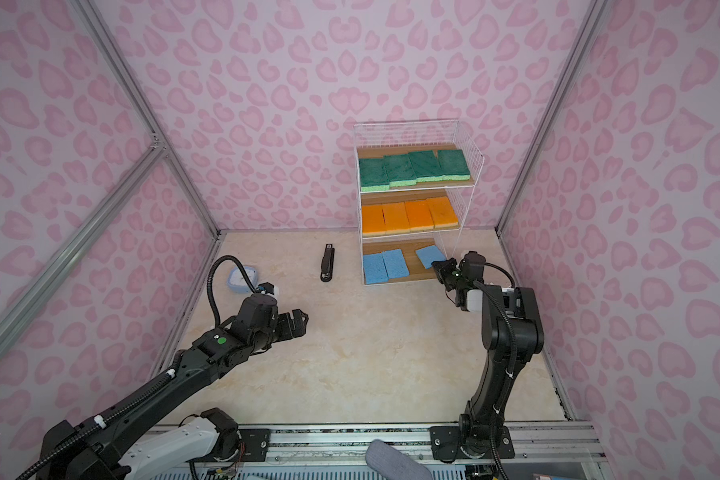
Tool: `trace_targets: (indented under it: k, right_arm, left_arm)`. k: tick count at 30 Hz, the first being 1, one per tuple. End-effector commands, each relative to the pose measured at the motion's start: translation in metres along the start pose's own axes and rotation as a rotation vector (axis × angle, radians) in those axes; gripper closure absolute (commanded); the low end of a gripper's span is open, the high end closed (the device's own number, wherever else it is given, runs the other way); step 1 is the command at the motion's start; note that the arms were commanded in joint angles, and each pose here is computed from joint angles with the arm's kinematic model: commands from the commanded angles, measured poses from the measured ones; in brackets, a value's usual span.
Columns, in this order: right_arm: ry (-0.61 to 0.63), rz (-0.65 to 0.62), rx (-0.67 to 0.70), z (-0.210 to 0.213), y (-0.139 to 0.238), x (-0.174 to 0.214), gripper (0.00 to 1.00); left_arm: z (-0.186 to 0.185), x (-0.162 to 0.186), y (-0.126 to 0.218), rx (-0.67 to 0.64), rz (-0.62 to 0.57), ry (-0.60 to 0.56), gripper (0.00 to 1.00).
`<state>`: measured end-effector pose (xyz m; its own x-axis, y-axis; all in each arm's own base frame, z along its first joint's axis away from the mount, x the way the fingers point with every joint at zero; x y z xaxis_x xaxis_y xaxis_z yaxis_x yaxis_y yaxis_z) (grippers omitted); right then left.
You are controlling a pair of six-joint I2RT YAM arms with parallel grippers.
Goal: Place and organize the cleaning sponges onto the shelf
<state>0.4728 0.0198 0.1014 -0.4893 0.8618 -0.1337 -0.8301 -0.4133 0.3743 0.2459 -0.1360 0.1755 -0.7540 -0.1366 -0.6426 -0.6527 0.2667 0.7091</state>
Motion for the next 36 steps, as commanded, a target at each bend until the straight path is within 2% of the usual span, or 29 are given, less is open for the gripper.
trace_targets:
  k: [1,12,24,36]
  right_arm:
    - [0.023,-0.001,-0.062,0.010,0.007,0.011,0.91]
    - [0.047,-0.029,-0.102,0.023,0.023,0.055,0.91]
    - [-0.004,-0.094,-0.217,0.033,0.005,0.041,0.90]
    - [0.039,-0.050,-0.021,-0.004,-0.031,0.038,0.90]
  left_arm:
    - [-0.003,-0.005,0.000,0.007,-0.011,-0.006,0.03]
    - [-0.005,-0.004,-0.005,0.018,-0.004,-0.012,0.03]
    - [-0.001,-0.002,-0.002,0.013,-0.012,-0.020,0.03]
    - [0.000,0.002,-0.007,0.015,0.005,-0.010,0.03]
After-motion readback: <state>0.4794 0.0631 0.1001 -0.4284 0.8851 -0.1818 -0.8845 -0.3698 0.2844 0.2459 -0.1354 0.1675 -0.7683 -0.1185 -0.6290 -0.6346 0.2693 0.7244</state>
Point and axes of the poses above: each gripper's point midway between its finger pads, its own y axis back along the fingers, its own z axis along the line the jaws close on, x = y × z, the point moved 4 cm from there along y, back along the fingers, and after that the axes turned 6 degrees about -y, right-handed, at the moved point
